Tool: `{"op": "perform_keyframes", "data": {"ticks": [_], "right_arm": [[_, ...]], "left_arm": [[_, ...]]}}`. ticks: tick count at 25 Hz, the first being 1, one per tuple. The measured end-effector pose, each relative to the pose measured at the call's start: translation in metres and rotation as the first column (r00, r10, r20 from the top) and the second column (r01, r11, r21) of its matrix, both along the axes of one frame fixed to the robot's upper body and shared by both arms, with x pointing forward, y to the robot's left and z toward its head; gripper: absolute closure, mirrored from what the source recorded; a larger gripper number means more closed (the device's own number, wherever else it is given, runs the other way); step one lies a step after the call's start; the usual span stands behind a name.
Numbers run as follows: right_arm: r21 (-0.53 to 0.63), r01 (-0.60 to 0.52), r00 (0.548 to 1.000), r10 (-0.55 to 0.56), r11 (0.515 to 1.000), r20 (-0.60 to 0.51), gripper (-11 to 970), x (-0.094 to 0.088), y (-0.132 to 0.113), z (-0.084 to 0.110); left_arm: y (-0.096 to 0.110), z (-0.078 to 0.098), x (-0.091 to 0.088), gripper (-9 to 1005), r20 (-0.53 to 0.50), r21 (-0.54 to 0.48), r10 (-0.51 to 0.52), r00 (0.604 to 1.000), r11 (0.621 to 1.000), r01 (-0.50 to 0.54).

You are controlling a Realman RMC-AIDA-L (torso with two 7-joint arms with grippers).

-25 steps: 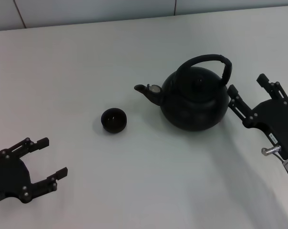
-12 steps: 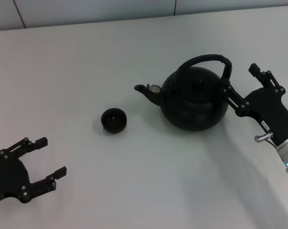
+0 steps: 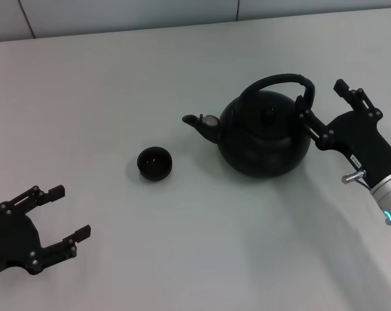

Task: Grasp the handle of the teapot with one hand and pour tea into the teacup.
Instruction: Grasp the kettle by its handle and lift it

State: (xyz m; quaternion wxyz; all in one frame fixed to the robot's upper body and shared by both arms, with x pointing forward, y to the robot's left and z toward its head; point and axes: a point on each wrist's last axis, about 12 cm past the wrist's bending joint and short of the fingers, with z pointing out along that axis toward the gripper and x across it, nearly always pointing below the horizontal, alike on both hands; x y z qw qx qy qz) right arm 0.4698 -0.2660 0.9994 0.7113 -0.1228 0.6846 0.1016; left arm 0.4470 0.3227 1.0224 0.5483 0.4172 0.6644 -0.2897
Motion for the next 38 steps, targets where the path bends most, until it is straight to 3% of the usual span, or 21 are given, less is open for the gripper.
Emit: {"op": "perform_keyframes", "data": {"ticks": [17, 28, 38], "right_arm": [[-0.013, 0.008, 1.0, -0.008, 1.0, 0.012, 174, 0.0058, -0.0034, 0.0026], [-0.015, -0.001, 1.0, 0.001, 1.0, 0.009, 306, 0.0065, -0.0015, 0.0025], [-0.013, -0.005, 1.0, 0.005, 1.0, 0.016, 751, 0.0084, -0.001, 0.0039]], "left_arm": [[0.0, 0.0003, 0.0012, 187, 0.017, 0.003, 0.01, 1.0, 1.0, -0.01], [-0.0004, 0.0014, 0.0034, 188, 0.023, -0.001, 0.017, 1.0, 1.0, -0.017], [0.0, 0.001, 0.0024, 187, 0.022, -0.001, 0.019, 1.0, 1.0, -0.018]]}}
